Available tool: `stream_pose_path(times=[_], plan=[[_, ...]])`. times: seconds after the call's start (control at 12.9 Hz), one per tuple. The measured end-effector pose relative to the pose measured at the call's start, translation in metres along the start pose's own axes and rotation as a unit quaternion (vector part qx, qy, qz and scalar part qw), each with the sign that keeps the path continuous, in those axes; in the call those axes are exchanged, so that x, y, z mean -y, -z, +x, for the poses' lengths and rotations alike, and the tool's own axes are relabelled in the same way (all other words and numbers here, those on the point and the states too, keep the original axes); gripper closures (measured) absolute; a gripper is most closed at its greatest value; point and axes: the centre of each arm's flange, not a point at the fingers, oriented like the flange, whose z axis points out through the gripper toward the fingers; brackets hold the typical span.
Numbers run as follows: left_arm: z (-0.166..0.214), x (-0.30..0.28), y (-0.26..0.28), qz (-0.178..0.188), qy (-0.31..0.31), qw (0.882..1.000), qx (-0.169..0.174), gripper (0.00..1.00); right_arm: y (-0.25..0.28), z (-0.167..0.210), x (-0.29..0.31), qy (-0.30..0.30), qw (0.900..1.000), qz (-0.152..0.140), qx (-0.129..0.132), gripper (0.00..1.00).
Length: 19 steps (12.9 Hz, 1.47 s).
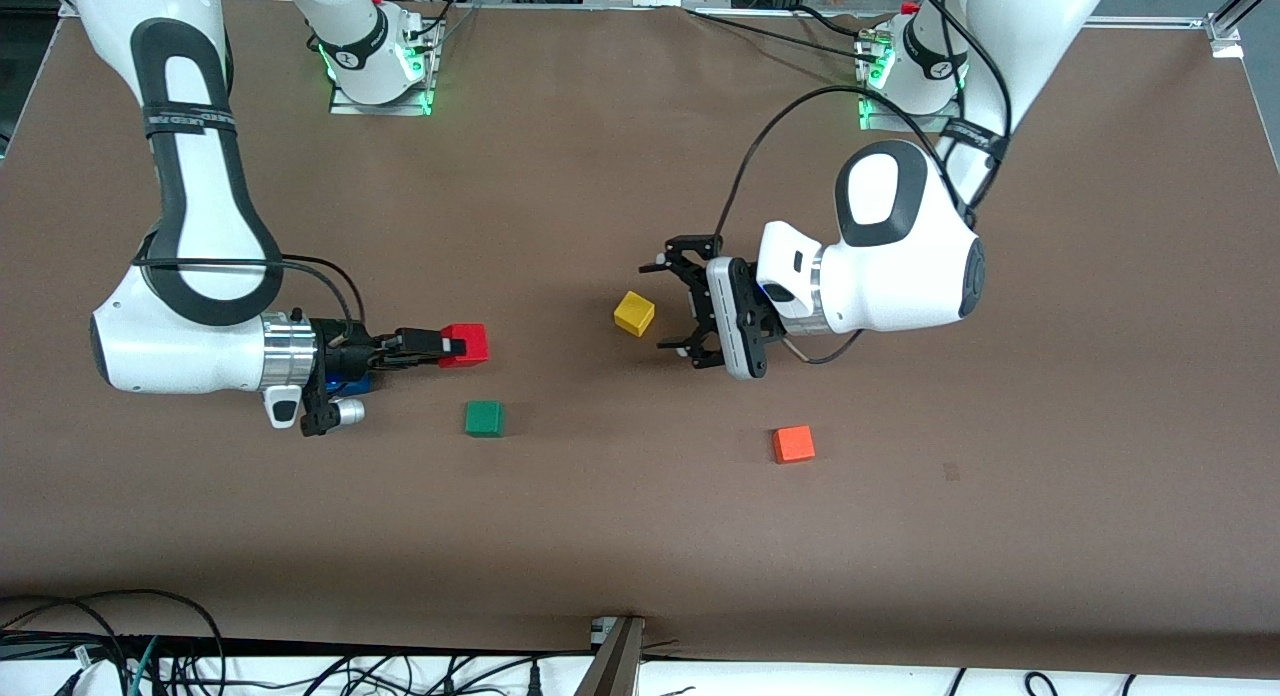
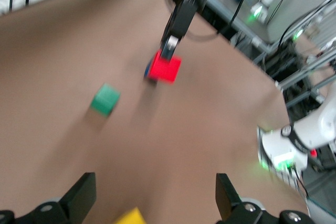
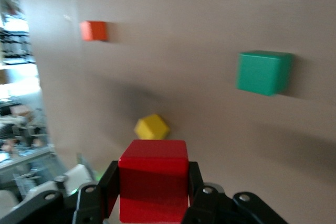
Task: Pass red block to right arm, stack on blue
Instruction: 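Move the red cube over the blue cube while the left gripper withdraws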
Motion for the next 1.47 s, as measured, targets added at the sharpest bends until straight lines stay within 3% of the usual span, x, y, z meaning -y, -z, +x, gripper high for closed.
stream_pose_path(times=[0.15, 0.31, 0.54, 0.7, 0.93, 1.16, 1.47], plan=[[-0.011, 0.001, 0.001, 0.014, 0.039, 0.997, 0.065, 0.0, 0.011, -0.003, -0.02, 0.019, 0.994, -0.101, 0.021, 0.44], [-0.022, -0.005, -0.001, 0.029, 0.081, 0.987, 0.134, 0.0, 0.023, -0.006, -0.036, 0.036, 0.978, -0.201, 0.042, 0.44], [-0.037, -0.022, 0.017, 0.096, 0.157, 0.951, 0.248, 0.0, 0.041, -0.005, -0.047, 0.037, 0.949, -0.31, 0.04, 0.44], [-0.039, -0.032, 0.051, 0.176, 0.205, 0.921, 0.281, 0.0, 0.044, -0.007, -0.053, 0.036, 0.941, -0.337, 0.018, 0.44], [-0.042, -0.034, 0.119, 0.288, 0.246, 0.88, 0.285, 0.0, 0.041, -0.023, -0.072, 0.039, 0.936, -0.348, -0.019, 0.44], [-0.054, -0.034, 0.187, 0.329, 0.286, 0.853, 0.285, 0.0, 0.028, -0.041, -0.092, 0.022, 0.935, -0.351, -0.041, 0.44], [-0.079, -0.031, 0.281, 0.385, 0.354, 0.818, 0.24, 0.0, 0.009, -0.051, -0.11, 0.023, 0.932, -0.356, -0.062, 0.44]])
